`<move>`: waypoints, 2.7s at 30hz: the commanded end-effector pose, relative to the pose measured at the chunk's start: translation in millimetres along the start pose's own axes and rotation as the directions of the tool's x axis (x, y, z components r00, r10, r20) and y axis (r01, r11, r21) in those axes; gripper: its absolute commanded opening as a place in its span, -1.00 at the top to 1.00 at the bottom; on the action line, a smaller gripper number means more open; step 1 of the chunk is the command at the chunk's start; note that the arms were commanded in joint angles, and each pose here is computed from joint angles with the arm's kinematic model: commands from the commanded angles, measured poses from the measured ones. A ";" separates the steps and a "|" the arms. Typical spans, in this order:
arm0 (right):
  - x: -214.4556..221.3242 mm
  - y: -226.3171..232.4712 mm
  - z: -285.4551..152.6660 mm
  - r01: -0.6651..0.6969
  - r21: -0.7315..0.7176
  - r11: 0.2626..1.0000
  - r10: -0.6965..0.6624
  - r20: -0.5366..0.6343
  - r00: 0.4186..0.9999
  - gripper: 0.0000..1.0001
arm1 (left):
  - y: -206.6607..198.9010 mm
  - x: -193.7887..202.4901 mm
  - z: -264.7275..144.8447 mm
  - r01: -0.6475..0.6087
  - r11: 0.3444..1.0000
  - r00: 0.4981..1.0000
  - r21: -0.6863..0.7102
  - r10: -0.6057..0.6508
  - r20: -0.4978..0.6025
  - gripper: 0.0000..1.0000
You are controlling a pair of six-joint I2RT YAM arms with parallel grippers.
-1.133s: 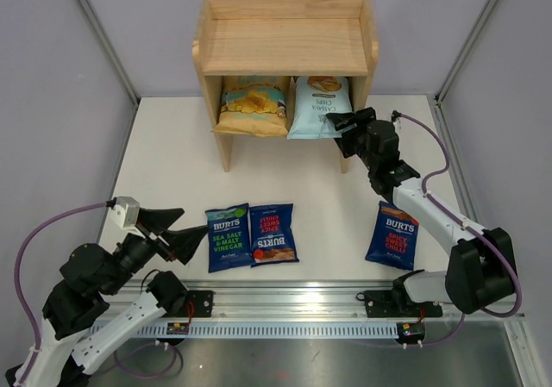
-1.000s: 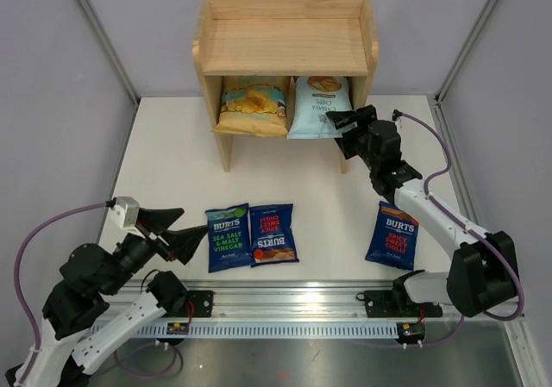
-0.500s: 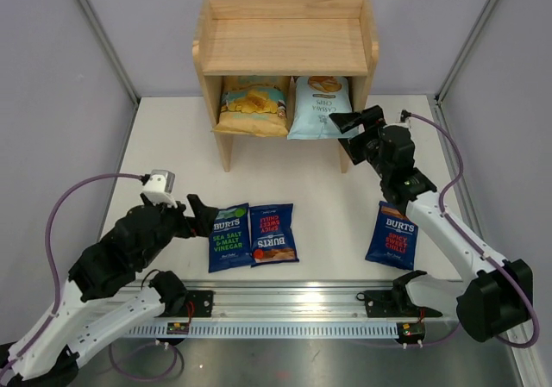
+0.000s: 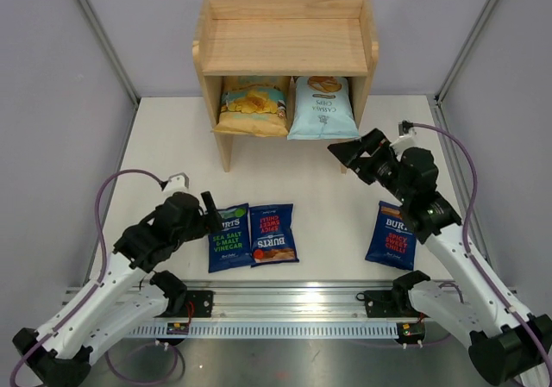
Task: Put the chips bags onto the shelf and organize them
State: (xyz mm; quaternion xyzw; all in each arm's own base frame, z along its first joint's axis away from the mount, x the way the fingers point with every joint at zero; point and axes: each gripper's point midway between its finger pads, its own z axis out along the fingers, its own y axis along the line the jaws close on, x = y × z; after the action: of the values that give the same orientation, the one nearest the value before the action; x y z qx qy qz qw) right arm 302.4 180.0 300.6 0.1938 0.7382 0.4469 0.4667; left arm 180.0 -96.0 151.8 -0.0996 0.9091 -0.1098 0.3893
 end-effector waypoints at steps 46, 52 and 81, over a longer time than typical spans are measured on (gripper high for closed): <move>127.2 49.2 -163.0 0.059 -0.764 0.643 -0.460 -0.324 0.827 -0.70 | 34.8 41.0 129.9 0.308 0.950 0.943 -0.044 -0.311 -0.116 0.68; 129.2 39.2 -150.8 0.045 -0.725 0.687 -0.426 -0.352 0.833 -0.69 | 26.0 19.1 109.9 0.347 0.938 0.937 0.014 -0.346 -0.042 1.00; 203.2 108.8 -47.6 0.128 -0.765 0.631 -0.357 -0.141 0.923 -0.76 | -136.1 -133.0 -147.9 0.182 0.576 0.931 0.797 -0.362 0.049 1.00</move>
State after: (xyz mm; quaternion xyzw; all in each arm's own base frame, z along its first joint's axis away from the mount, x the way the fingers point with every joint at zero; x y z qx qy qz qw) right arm 143.4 345.2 222.9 -0.1617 0.6694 0.6278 0.3629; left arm 193.9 -155.2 336.1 -0.1131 0.7335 -0.4749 0.4729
